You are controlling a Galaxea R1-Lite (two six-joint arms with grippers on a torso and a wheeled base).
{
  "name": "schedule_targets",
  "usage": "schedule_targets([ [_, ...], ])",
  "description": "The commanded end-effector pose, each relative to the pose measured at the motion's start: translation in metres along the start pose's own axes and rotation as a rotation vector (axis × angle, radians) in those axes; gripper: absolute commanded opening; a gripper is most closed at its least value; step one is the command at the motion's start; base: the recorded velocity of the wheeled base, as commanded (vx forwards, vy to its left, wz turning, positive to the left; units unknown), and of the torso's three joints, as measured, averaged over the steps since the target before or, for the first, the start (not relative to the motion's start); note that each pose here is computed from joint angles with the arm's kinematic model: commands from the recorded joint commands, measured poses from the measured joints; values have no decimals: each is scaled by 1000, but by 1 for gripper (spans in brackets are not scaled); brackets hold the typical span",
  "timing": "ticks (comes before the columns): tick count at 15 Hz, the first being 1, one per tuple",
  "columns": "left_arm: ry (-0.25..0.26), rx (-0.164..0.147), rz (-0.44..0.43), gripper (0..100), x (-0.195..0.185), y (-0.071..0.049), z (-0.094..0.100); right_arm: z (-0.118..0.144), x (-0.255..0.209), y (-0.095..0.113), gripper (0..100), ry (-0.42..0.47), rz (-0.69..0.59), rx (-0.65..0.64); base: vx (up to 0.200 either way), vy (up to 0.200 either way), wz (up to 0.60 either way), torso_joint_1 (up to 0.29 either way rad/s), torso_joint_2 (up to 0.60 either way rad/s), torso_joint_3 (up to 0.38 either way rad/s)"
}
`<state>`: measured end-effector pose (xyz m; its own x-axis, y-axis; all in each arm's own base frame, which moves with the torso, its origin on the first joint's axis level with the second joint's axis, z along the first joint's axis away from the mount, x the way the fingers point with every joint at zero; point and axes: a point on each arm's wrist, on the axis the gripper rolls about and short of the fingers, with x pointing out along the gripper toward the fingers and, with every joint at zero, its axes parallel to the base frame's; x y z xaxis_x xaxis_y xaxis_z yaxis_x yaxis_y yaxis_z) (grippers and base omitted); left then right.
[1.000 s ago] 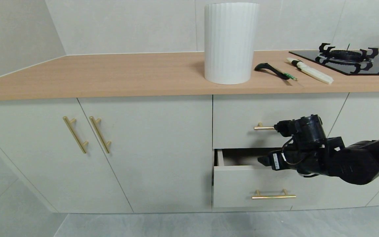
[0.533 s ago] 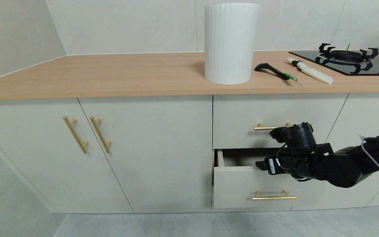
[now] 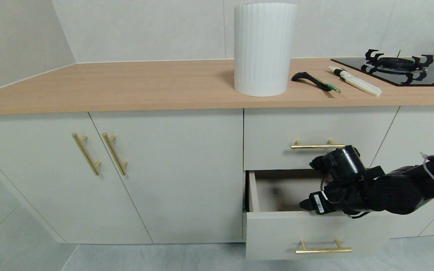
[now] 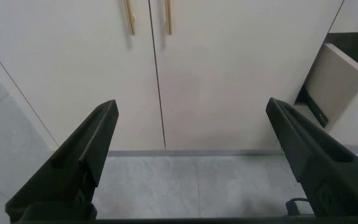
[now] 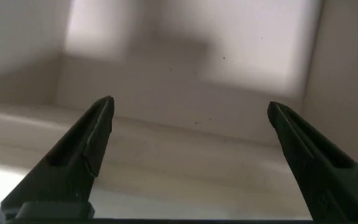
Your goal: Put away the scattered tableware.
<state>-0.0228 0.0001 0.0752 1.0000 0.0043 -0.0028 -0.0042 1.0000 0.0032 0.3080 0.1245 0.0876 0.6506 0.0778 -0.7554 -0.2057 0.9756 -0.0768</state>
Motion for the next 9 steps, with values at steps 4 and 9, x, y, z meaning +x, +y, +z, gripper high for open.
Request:
schedule_targets([
  [4, 0, 0, 0, 100, 0, 0, 0, -2, -35, 9, 100, 38, 28, -75, 0, 0, 0, 0, 0, 0],
  [9, -1, 0, 0, 100, 0, 0, 0, -18, -52, 17, 100, 188, 42, -203, 0, 0, 0, 0, 0, 0],
])
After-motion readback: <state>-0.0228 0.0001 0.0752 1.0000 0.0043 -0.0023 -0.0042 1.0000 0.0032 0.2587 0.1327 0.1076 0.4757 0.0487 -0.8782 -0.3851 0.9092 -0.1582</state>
